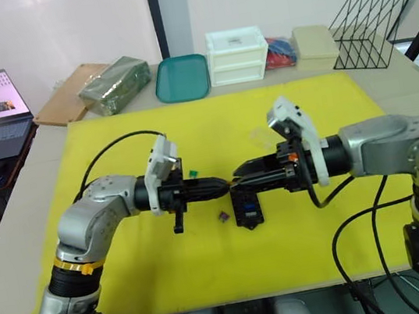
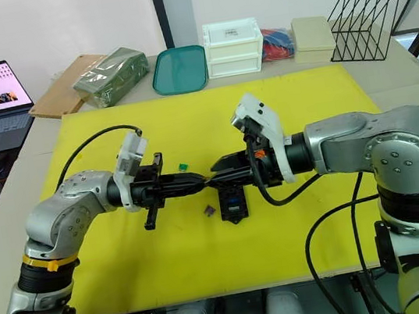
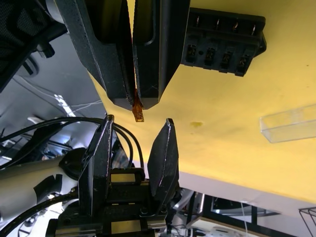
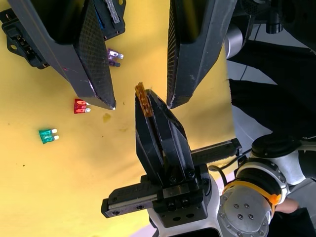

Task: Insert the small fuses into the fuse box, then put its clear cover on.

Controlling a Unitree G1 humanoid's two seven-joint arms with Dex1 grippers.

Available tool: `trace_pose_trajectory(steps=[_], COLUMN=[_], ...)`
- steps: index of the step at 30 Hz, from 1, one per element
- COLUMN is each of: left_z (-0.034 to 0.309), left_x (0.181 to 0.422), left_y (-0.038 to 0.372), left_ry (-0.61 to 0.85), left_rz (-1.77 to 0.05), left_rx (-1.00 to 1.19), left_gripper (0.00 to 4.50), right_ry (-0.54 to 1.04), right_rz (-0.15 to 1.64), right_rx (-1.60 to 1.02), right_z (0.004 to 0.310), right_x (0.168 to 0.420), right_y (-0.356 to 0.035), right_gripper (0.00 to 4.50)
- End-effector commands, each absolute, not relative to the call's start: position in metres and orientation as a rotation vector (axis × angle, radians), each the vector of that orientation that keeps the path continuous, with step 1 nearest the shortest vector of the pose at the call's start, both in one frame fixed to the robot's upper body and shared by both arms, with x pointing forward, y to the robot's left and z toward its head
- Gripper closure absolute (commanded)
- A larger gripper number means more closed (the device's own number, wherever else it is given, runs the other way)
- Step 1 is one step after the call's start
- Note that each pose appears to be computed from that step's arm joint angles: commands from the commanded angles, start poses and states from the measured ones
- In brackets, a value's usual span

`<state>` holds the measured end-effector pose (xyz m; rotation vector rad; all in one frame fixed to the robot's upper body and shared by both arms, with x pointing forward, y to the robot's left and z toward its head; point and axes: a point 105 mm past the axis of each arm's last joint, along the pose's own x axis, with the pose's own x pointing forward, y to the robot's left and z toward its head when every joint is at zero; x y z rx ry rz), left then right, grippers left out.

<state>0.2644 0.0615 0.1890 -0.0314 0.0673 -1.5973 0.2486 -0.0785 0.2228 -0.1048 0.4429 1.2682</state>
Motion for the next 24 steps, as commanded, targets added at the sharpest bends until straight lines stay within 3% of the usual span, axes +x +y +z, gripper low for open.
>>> trace_pose_trajectory(steps=[1, 20, 24], left_z=[0.1992, 0.1997, 0.1995], left_x=[0.2635, 0.2654, 0.2653], left_y=[0.0604, 0.061, 0.0609], left_ry=[0.021, 0.017, 0.017], left_rz=[-1.604, -1.592, -1.59], left_rx=[-0.01, -0.005, -0.005], left_gripper=[4.5, 4.5, 4.5], right_ry=[0.399, 0.411, 0.411], right_rz=[1.278, 1.269, 1.273], right_rx=[-0.134, -0.145, -0.146], right_z=[0.2294, 0.2251, 0.2246], right_x=[0.2468, 0.2472, 0.2472], right_y=[-0.076, -0.0777, -0.0768], right_gripper=[3.15, 3.15, 4.06])
